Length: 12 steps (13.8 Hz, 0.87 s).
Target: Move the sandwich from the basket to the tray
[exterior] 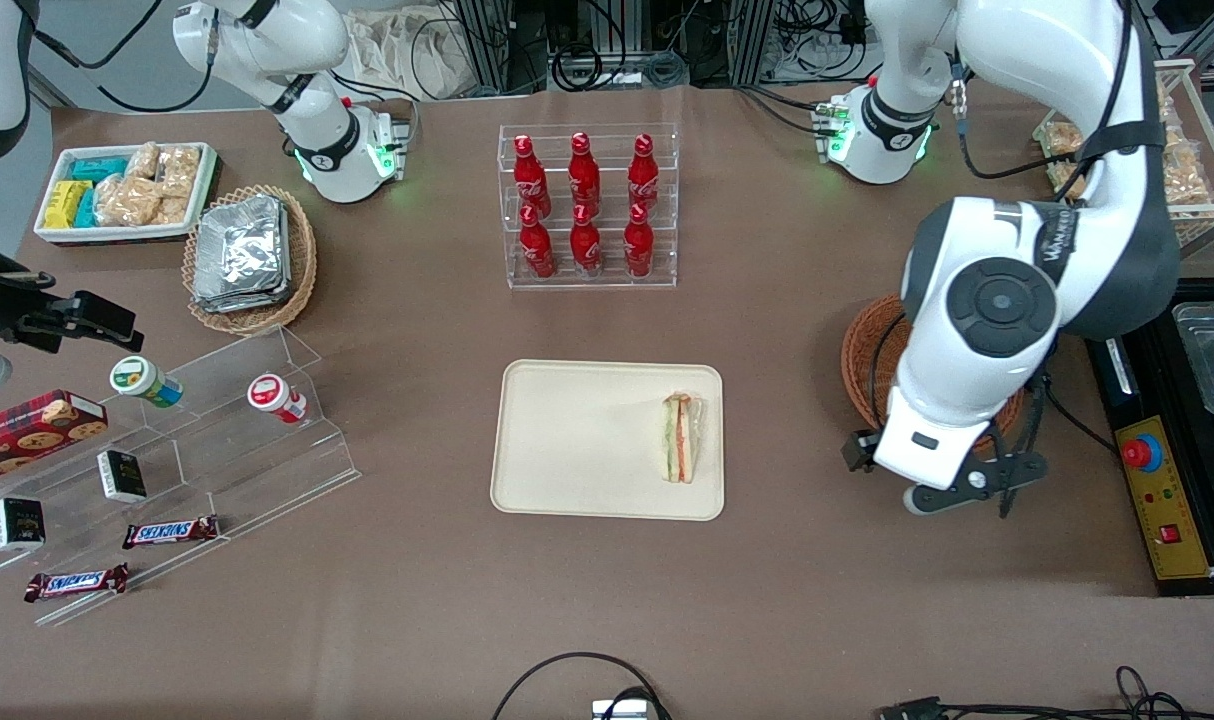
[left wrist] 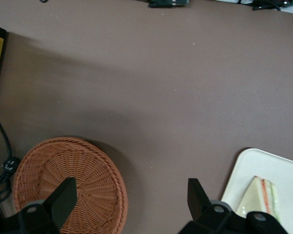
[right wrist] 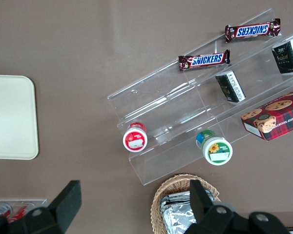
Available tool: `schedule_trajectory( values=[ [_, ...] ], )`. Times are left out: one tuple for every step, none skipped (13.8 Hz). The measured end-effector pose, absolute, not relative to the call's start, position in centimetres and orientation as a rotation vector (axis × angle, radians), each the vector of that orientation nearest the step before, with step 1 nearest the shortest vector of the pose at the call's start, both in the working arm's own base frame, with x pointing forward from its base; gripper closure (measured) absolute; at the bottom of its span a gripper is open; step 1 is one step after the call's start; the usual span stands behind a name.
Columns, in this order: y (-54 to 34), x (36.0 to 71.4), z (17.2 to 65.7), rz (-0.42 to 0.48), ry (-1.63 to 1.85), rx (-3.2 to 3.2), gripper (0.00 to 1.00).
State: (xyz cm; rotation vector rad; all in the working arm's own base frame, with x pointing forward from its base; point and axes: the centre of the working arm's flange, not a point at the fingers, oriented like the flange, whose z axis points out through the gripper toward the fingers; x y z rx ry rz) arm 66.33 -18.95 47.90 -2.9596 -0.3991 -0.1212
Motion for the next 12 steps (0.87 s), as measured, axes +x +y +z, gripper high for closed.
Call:
schedule_trajectory(
  values=[
    [-17.6,66.4,48.3,-0.106,-0.405,-2.961,0.00],
    [-16.6,66.3,48.9,-0.093,-0.406,-2.960,0.00],
    [-15.9,66.2,49.5,-0.091,-0.403,-2.960,0.00],
    [-15.1,66.2,50.1,-0.092,-0.399,-2.959,0.00],
    [-14.4,66.1,50.6,-0.092,-0.395,-2.958,0.00],
    [-14.0,65.9,50.9,-0.087,-0.394,-2.958,0.00],
    [-13.8,65.8,51.1,-0.079,-0.392,-2.958,0.00],
    [-13.5,65.6,51.5,-0.080,-0.397,-2.960,0.00],
    [-12.9,65.5,51.9,-0.080,-0.412,-2.960,0.00],
    [-11.6,65.4,52.4,-0.077,-0.438,-2.960,0.00],
    [-10.1,65.3,52.9,-0.072,-0.452,-2.961,0.00],
    [-8.7,65.1,53.4,-0.064,-0.449,-2.966,0.00]
  ],
)
